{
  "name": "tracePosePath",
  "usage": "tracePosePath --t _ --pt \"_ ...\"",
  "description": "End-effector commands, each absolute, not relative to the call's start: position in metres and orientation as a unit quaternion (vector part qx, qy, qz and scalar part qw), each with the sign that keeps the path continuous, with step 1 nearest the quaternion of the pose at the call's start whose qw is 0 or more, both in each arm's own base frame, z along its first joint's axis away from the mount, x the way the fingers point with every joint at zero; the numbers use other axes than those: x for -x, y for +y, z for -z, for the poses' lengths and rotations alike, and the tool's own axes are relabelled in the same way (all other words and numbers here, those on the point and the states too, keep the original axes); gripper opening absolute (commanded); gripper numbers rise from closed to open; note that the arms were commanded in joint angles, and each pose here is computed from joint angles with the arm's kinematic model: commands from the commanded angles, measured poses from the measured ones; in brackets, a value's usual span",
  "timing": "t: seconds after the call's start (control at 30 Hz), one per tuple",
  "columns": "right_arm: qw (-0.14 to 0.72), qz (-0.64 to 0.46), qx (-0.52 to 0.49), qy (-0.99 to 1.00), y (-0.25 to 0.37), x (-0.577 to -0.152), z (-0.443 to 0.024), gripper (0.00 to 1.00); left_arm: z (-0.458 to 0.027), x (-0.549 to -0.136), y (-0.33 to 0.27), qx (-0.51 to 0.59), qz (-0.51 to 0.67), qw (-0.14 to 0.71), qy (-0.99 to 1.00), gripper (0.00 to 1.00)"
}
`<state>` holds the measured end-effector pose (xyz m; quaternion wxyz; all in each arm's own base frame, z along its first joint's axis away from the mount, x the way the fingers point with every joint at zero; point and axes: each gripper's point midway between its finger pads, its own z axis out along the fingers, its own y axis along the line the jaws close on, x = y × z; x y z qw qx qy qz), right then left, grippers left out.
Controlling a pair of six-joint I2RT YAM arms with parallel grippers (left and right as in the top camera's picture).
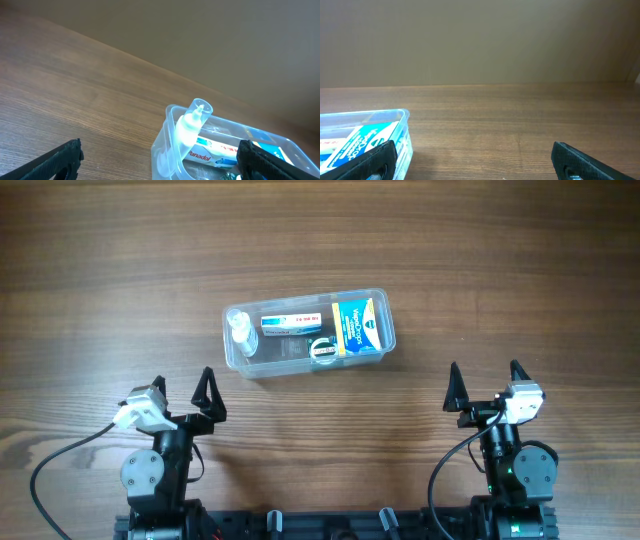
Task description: Pack container
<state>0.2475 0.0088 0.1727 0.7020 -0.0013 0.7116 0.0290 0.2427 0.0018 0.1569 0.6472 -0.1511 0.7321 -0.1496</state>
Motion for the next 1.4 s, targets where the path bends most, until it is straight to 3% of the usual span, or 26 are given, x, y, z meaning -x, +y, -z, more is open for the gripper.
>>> tracePosePath --t 0.0,1.03,1.37 --pt "0.71 -0.022 0.003 0.704 0.008 -0.247 -0.177 1.0 -0.155 -0.243 0.001 0.148 0.15 0.647 0.733 1.0" --pt "0.71 -0.022 0.004 0.704 0.008 -0.247 -0.177 1.0 -0.154 -0.242 0.024 0.19 0.101 0.655 0.724 1.0" --pt "0.709 -0.022 0.003 0.705 0.008 -0.247 -0.177 1.0 -0.155 -0.243 0.004 0.025 0.032 0.662 0.748 1.0"
